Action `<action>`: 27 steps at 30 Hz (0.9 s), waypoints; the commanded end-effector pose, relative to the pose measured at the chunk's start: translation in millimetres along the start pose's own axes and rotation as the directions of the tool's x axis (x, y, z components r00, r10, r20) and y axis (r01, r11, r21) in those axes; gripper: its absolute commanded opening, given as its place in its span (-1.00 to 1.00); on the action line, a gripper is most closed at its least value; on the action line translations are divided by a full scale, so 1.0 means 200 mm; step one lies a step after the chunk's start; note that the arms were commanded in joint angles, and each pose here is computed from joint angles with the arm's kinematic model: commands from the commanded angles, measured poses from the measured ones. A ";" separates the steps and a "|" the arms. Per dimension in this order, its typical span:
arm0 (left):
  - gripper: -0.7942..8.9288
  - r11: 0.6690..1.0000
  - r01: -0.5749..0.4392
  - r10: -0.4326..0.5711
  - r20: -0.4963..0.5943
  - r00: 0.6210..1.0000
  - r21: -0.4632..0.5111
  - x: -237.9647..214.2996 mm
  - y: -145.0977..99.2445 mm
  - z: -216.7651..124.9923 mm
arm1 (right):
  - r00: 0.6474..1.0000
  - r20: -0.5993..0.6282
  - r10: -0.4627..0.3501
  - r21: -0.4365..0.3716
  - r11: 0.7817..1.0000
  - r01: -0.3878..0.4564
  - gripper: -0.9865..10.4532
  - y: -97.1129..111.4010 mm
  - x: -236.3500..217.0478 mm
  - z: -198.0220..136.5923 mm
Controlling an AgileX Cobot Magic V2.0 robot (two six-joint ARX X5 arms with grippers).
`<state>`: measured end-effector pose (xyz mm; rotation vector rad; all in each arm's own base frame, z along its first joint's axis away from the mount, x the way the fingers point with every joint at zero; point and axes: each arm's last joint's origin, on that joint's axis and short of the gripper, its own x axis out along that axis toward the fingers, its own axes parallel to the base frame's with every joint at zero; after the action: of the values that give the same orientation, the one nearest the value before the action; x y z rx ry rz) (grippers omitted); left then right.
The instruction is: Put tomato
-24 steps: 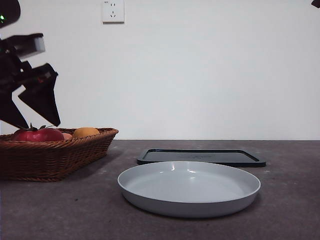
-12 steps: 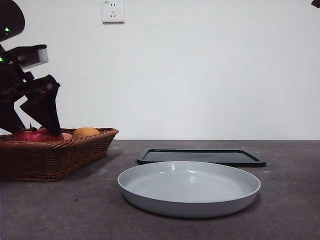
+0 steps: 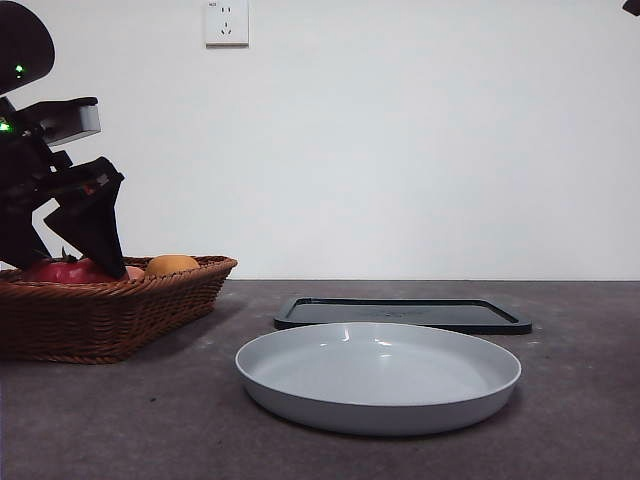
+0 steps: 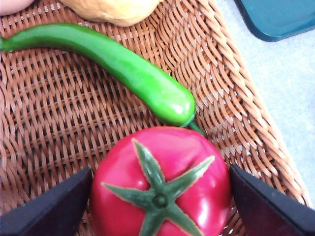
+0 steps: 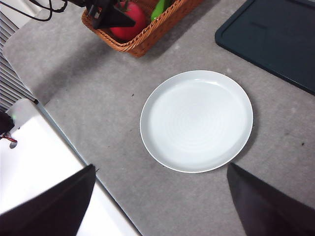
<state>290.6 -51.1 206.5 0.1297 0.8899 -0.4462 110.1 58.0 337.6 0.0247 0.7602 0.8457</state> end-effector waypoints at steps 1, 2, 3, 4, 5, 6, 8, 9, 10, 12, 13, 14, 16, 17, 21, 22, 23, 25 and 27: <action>0.06 1.000 0.002 -0.002 -0.018 1.000 0.004 0.03 0.01 0.01 | 1.000 0.016 0.007 -0.016 1.000 -0.007 -0.09 0.01 -0.01 0.02; 0.06 1.000 0.003 -0.003 -0.021 1.000 0.003 0.04 0.01 0.01 | 1.000 0.016 0.007 -0.016 1.000 -0.007 -0.09 0.01 -0.01 0.02; 0.04 1.000 0.003 -0.003 -0.024 1.000 0.003 0.04 0.01 0.00 | 1.000 0.016 0.007 -0.016 1.000 -0.007 -0.09 0.01 -0.01 0.02; 0.03 1.000 0.003 -0.003 -0.024 1.000 0.003 0.04 0.01 0.00 | 1.000 0.016 0.007 -0.016 1.000 -0.007 -0.09 0.01 -0.01 0.02; -0.04 1.000 0.003 -0.003 -0.025 1.000 0.003 0.04 0.01 0.00 | 1.000 0.016 0.007 -0.016 1.000 -0.007 -0.09 0.01 -0.01 0.02; -0.13 1.000 0.003 -0.003 -0.025 1.000 0.003 0.04 0.01 0.00 | 1.000 0.016 0.007 -0.016 1.000 -0.007 -0.09 0.01 -0.01 0.02; -0.26 1.000 0.004 -0.004 -0.027 1.000 0.001 0.04 0.01 0.00 | 1.000 0.016 0.007 -0.016 1.000 -0.007 -0.09 0.01 -0.01 0.02; -0.29 1.000 0.004 -0.004 -0.027 1.000 0.000 0.04 0.01 0.00 | 1.000 0.016 0.007 -0.016 1.000 -0.007 -0.09 0.01 -0.01 0.02; -0.31 1.000 0.004 -0.004 -0.027 1.000 -0.001 0.04 0.01 0.00 | 1.000 0.016 0.007 -0.016 1.000 -0.007 -0.09 0.01 -0.01 0.02; -0.34 1.000 0.003 -0.003 -0.025 1.000 -0.001 0.03 0.01 0.00 | 1.000 0.016 0.007 -0.016 1.000 -0.007 -0.09 0.01 -0.01 0.02; -0.34 1.000 0.003 -0.003 -0.025 1.000 -0.001 0.03 0.01 0.01 | 1.000 0.016 0.007 -0.016 1.000 -0.007 -0.09 0.01 -0.01 0.02; -0.34 1.000 0.004 -0.004 -0.028 1.000 -0.002 0.03 0.01 0.01 | 1.000 0.016 0.007 -0.016 1.000 -0.007 -0.09 0.01 -0.01 0.02; -0.34 1.000 0.004 -0.004 -0.029 1.000 -0.002 0.02 0.01 0.02 | 1.000 0.016 0.007 -0.016 1.000 -0.007 -0.09 0.01 -0.01 0.02; -0.34 1.000 0.004 -0.004 -0.029 1.000 -0.002 0.01 0.01 0.03 | 1.000 0.016 0.007 -0.016 1.000 -0.007 -0.09 0.01 -0.01 0.02; -0.34 1.000 0.006 -0.006 -0.018 1.000 0.005 -0.05 0.00 0.11 | 1.000 0.016 0.007 -0.016 1.000 -0.007 -0.09 0.01 -0.01 0.02; -0.34 1.000 0.007 -0.007 -0.011 1.000 0.009 -0.07 -0.01 0.13 | 1.000 0.016 0.007 -0.016 1.000 -0.007 -0.09 0.01 -0.01 0.02; -0.34 1.000 0.008 -0.008 -0.003 1.000 0.015 -0.09 -0.02 0.16 | 1.000 0.016 0.007 -0.016 1.000 -0.007 -0.09 0.01 -0.01 0.02; -0.34 1.000 0.011 -0.011 0.018 1.000 0.026 -0.14 -0.04 0.21 | 1.000 0.016 0.007 -0.016 1.000 -0.006 -0.09 0.01 -0.01 0.02; -0.34 1.000 0.021 -0.022 0.049 0.999 0.023 -0.20 -0.07 0.27 | 1.000 0.016 0.007 -0.016 1.000 -0.006 -0.09 0.01 -0.01 0.02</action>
<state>299.9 -62.8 259.3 0.1415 0.8766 -0.4731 110.1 58.0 337.6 0.0246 0.7602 0.8454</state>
